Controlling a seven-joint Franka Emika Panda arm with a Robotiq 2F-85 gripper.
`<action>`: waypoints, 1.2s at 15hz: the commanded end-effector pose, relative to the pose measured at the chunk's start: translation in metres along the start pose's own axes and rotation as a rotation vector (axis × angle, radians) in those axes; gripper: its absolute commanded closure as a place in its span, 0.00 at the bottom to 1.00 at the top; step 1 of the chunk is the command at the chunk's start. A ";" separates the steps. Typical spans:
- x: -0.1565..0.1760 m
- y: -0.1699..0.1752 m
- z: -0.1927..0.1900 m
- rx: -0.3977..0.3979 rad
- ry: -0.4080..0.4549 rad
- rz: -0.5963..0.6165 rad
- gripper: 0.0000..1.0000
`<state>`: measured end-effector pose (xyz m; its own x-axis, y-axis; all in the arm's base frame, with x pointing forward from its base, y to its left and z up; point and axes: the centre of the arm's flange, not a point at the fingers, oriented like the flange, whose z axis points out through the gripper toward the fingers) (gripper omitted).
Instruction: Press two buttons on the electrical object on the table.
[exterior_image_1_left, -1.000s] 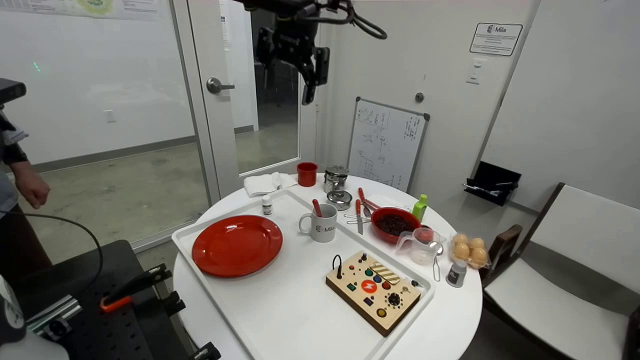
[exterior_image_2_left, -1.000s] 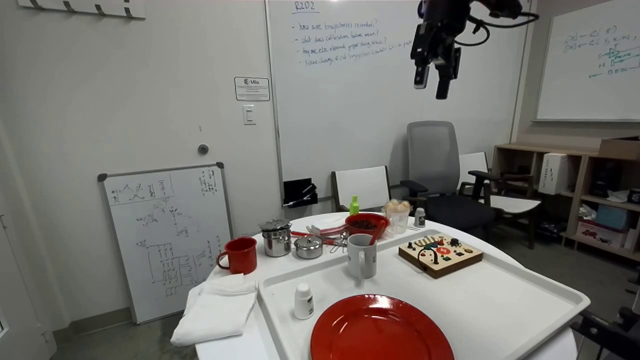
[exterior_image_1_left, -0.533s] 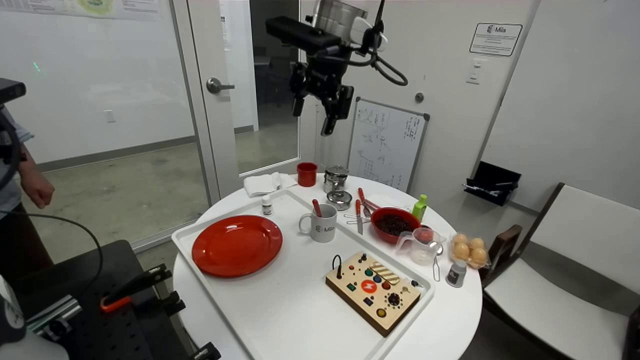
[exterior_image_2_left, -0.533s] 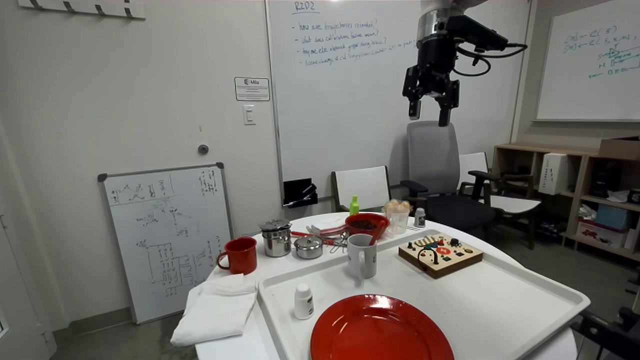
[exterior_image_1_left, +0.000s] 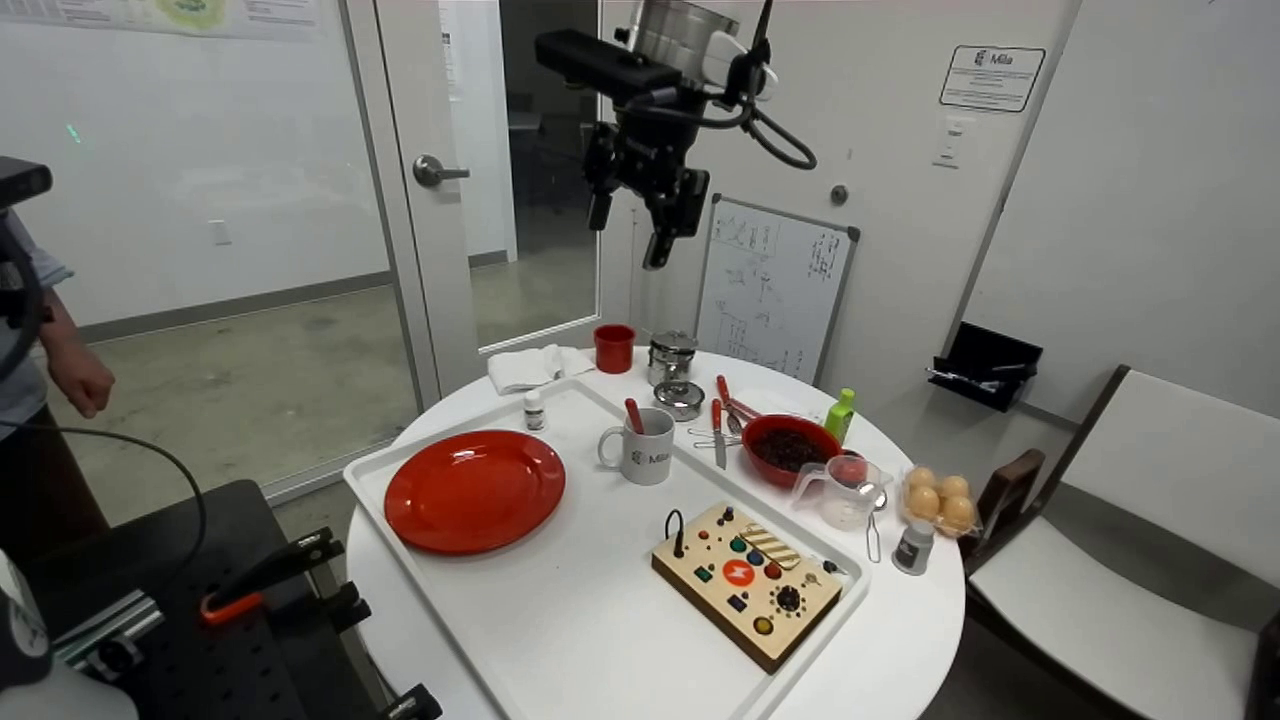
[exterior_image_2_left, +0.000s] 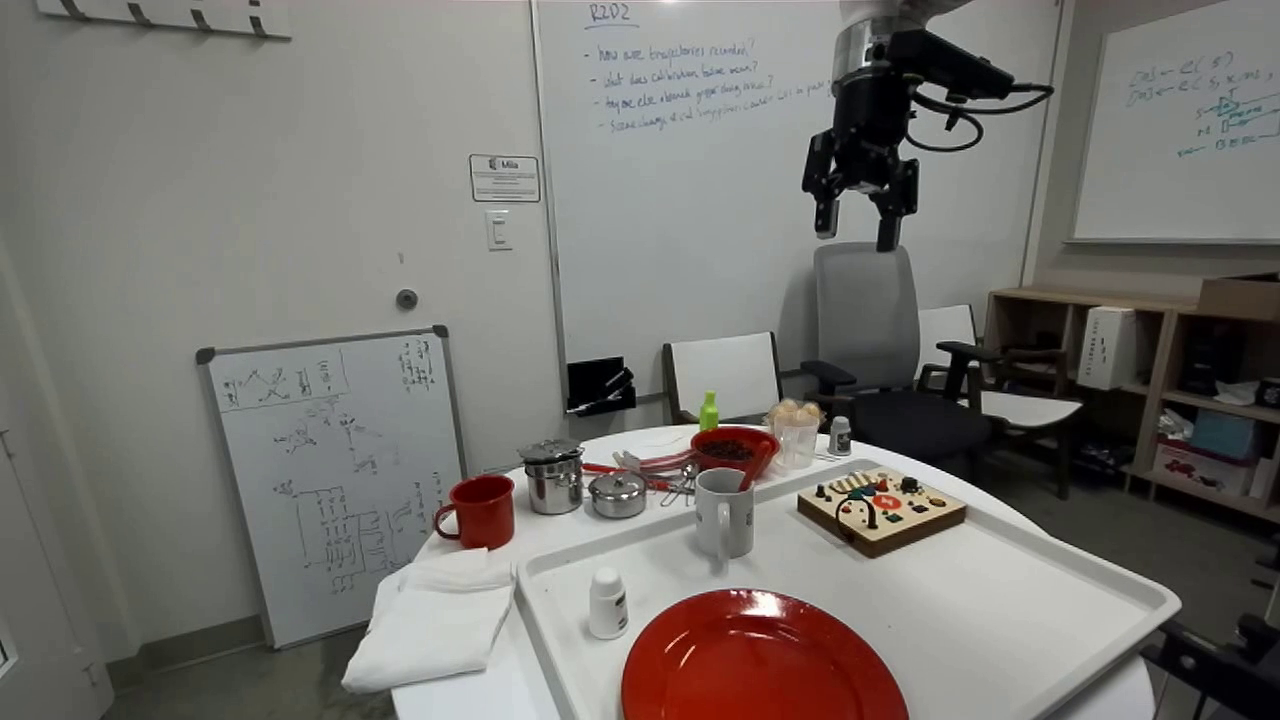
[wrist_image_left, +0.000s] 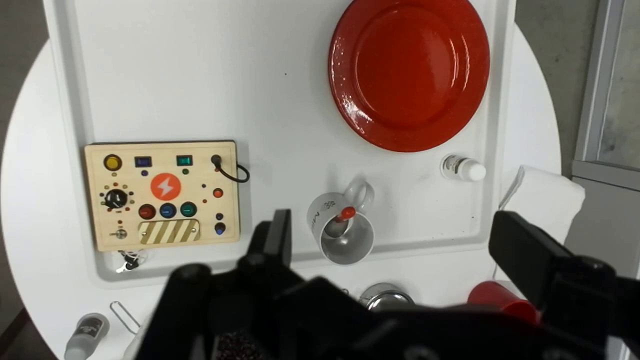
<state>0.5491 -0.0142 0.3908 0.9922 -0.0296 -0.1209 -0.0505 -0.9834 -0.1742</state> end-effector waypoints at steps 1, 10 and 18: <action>0.015 0.046 0.017 0.029 0.012 0.127 0.00; 0.022 0.194 0.117 0.172 -0.130 0.467 0.00; 0.026 0.209 0.158 0.262 -0.170 0.574 0.63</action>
<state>0.5349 -0.1955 0.1903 0.7820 -0.4679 -0.4117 -0.5860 -0.7770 -0.2299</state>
